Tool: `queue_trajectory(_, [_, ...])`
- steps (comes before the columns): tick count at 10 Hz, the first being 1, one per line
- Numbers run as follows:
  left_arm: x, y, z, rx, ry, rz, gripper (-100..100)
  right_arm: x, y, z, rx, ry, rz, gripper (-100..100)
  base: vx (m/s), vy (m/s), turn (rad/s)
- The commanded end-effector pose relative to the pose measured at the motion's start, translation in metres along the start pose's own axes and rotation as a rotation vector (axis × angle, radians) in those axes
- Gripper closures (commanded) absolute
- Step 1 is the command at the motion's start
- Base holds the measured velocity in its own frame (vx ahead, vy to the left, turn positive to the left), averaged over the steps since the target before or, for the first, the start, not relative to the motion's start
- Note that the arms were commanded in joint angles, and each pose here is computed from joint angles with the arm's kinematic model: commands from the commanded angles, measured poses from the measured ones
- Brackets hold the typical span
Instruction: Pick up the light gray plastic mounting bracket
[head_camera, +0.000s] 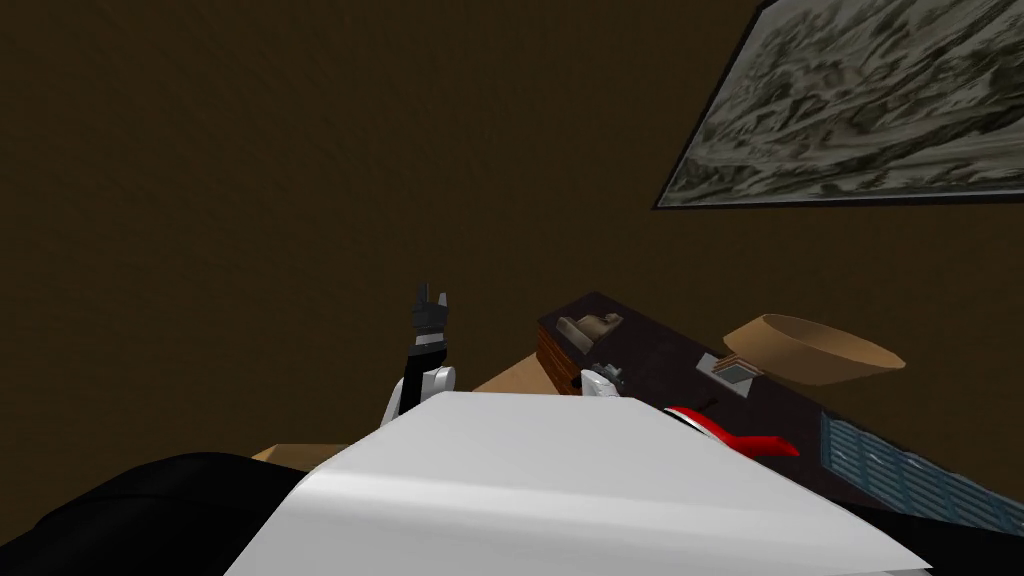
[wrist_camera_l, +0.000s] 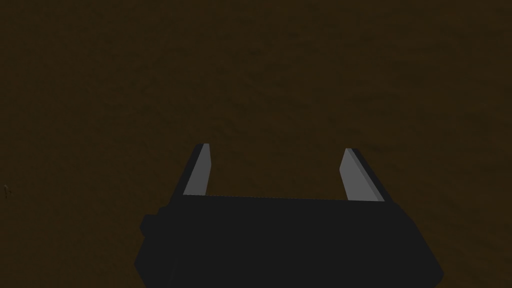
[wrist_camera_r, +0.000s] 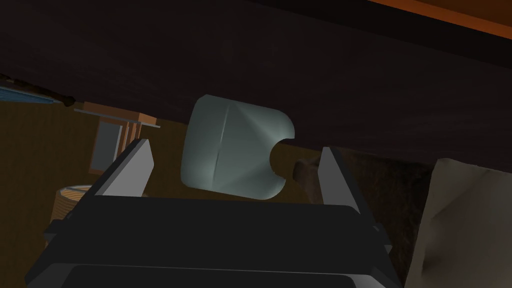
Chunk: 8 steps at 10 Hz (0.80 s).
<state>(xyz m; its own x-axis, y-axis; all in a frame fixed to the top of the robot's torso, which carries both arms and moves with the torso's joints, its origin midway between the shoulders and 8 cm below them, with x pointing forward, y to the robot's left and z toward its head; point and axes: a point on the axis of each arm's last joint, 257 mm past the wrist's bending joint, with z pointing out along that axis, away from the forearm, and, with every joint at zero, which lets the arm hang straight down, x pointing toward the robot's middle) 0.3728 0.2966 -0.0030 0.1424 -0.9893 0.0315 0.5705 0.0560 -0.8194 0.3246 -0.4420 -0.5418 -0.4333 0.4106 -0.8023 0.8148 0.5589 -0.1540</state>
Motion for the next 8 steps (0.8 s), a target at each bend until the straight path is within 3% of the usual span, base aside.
queue_trajectory(1, [0.000, 0.000, 0.000, 0.000, 0.000, 0.000, 0, -0.001, -0.023, 0.013, 0.034, 0.007, 0.020, -100, -0.017, 0.021, 0.319])
queue_trajectory(3, [0.000, 0.000, 0.000, 0.000, 0.000, 0.000, 0, -0.006, -0.067, 0.034, 0.098, 0.019, 0.066, -100, -0.041, 0.056, 0.402])
queue_trajectory(5, [0.000, 0.000, 0.000, 0.000, 0.000, 0.000, 0, -0.006, -0.067, 0.034, 0.098, 0.019, 0.066, -100, -0.031, 0.034, 0.041])
queue_trajectory(6, [0.000, 0.000, 0.000, 0.000, 0.000, 0.000, 0, -0.008, -0.089, 0.044, 0.130, 0.024, 0.091, -100, -0.025, 0.036, 0.303])
queue_trajectory(7, [0.000, 0.000, 0.000, 0.000, 0.000, 0.000, 0, -0.008, -0.089, 0.044, 0.130, 0.024, 0.091, -100, -0.018, 0.021, 0.139])
queue_trajectory(8, [0.000, 0.000, 0.000, 0.000, 0.000, 0.000, 0, -0.011, -0.112, 0.052, 0.162, 0.027, 0.118, -100, -0.026, 0.033, 0.236])
